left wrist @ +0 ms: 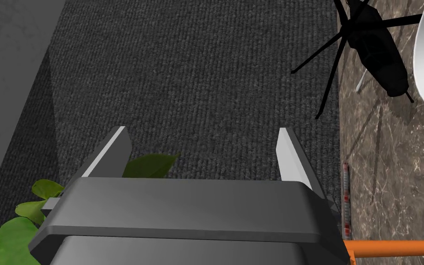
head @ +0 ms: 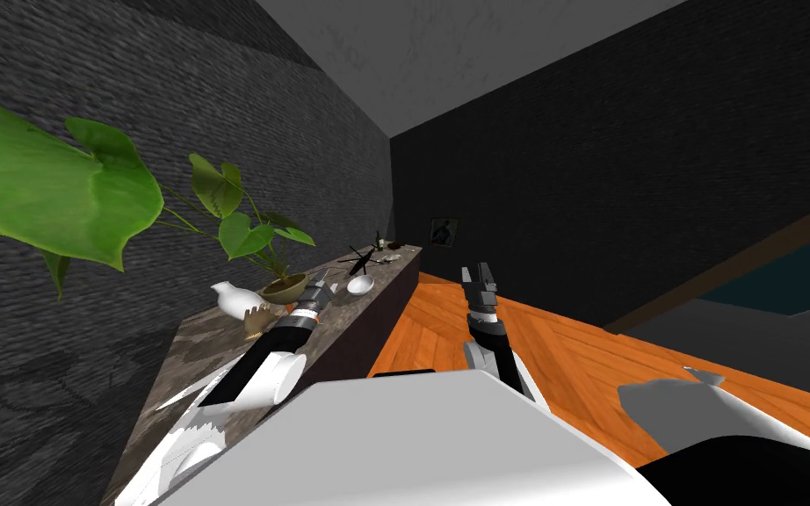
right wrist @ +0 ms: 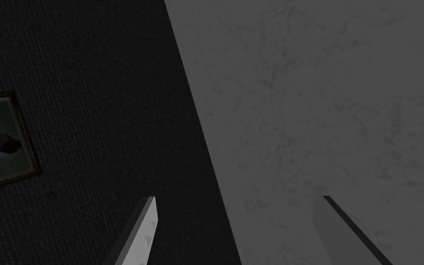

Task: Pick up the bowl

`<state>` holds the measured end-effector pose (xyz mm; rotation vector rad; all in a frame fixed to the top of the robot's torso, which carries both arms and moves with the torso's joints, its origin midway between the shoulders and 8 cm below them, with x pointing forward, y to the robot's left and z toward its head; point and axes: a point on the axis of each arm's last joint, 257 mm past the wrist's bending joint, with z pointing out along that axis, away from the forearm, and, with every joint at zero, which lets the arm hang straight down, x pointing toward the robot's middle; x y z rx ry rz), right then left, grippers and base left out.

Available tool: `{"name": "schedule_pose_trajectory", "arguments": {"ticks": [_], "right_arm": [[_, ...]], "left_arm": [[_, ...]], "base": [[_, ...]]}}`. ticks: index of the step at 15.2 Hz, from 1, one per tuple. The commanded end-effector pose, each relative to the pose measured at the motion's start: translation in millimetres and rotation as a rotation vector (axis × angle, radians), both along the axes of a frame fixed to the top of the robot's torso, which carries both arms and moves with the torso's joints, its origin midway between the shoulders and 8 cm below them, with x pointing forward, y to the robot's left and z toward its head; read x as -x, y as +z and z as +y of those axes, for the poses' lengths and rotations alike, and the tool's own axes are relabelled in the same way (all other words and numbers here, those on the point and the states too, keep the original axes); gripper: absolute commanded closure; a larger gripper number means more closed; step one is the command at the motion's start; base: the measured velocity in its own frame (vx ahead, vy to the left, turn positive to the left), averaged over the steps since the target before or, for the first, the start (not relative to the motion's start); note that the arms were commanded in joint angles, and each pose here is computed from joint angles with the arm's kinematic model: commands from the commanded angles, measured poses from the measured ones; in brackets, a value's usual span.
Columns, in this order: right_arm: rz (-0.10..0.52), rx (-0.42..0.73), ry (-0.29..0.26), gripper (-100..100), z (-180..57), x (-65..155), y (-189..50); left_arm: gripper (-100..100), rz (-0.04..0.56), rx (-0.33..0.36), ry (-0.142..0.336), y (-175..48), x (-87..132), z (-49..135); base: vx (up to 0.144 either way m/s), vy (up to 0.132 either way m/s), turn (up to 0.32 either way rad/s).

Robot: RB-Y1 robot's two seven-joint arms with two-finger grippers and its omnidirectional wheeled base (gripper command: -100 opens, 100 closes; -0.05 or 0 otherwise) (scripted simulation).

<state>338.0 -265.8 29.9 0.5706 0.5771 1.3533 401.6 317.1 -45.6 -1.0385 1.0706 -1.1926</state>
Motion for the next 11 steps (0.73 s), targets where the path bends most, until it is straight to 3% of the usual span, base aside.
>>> {"name": "schedule_pose_trajectory", "arguments": {"ticks": [1, 11], "right_arm": [[0.000, 0.000, 0.000, 0, 0, 0, 0], [0.000, 0.000, 0.000, 0, 0, 0, 0]], "left_arm": [[-100, 0.037, 0.006, 0.007, -7, -1, 3.0], [-100, 0.194, 0.057, 0.050, -36, -2, 27.0]], "base": [[-0.007, -0.003, -0.042], [0.001, -0.004, -0.085]]}}
